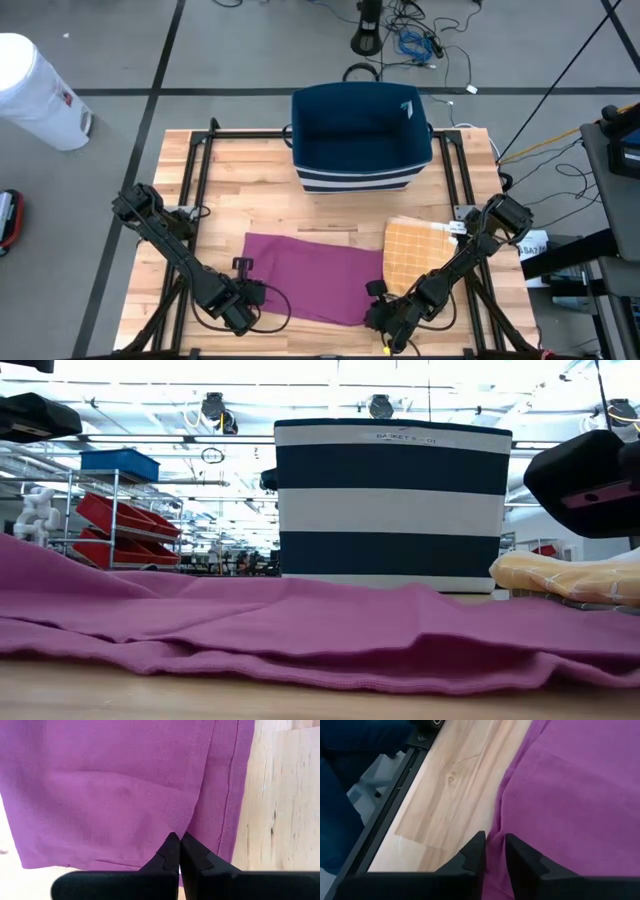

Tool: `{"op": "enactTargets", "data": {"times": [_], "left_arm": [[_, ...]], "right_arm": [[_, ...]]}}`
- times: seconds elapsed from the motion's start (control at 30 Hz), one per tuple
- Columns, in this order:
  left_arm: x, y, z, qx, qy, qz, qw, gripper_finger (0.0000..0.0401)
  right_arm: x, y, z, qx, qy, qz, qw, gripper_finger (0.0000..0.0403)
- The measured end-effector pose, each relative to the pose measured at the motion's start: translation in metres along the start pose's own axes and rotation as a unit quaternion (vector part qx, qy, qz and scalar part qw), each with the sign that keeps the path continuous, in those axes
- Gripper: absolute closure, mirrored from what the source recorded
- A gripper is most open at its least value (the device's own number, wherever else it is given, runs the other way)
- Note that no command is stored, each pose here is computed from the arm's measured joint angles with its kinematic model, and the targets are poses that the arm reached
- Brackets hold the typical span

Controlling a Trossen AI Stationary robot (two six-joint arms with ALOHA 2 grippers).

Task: Fold towel
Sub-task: Fold the purple towel

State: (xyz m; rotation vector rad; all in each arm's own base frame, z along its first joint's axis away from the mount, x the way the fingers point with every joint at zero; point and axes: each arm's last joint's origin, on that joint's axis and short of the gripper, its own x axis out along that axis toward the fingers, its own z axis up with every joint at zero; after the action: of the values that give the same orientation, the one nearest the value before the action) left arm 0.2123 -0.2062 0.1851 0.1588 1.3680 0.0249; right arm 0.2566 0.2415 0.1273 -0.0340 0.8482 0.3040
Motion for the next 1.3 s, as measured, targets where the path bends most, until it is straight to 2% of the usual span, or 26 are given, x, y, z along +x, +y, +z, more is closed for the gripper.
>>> {"op": "enactTargets", "data": {"times": [0.23,0.87,1.0,1.17,1.3], "left_arm": [[-0.0001,-0.0001,0.0001,0.001,-0.001,0.000,1.000,0.0401],[-0.0002,0.0000,0.0002,0.000,-0.001,0.000,1.000,0.0401],[-0.0001,0.0000,0.0002,0.000,-0.001,0.000,1.000,0.0401],[-0.0001,0.0000,0.0002,0.000,-0.002,0.001,1.000,0.0401],[-0.0001,0.0001,0.0002,0.009,-0.002,0.001,1.000,0.0401]], "right_arm": [[0.0003,-0.0010,0.0005,0.003,-0.001,-0.002,1.000,0.0330],[0.0002,-0.0004,0.0010,0.009,-0.003,0.002,1.000,0.0332],[0.0001,-0.0008,0.0001,0.012,0.002,0.000,1.000,0.0346],[0.0001,-0.0011,-0.0003,0.000,0.004,-0.003,1.000,0.0393],[0.0000,-0.0011,-0.0002,-0.010,0.003,-0.003,1.000,0.0399]]}}
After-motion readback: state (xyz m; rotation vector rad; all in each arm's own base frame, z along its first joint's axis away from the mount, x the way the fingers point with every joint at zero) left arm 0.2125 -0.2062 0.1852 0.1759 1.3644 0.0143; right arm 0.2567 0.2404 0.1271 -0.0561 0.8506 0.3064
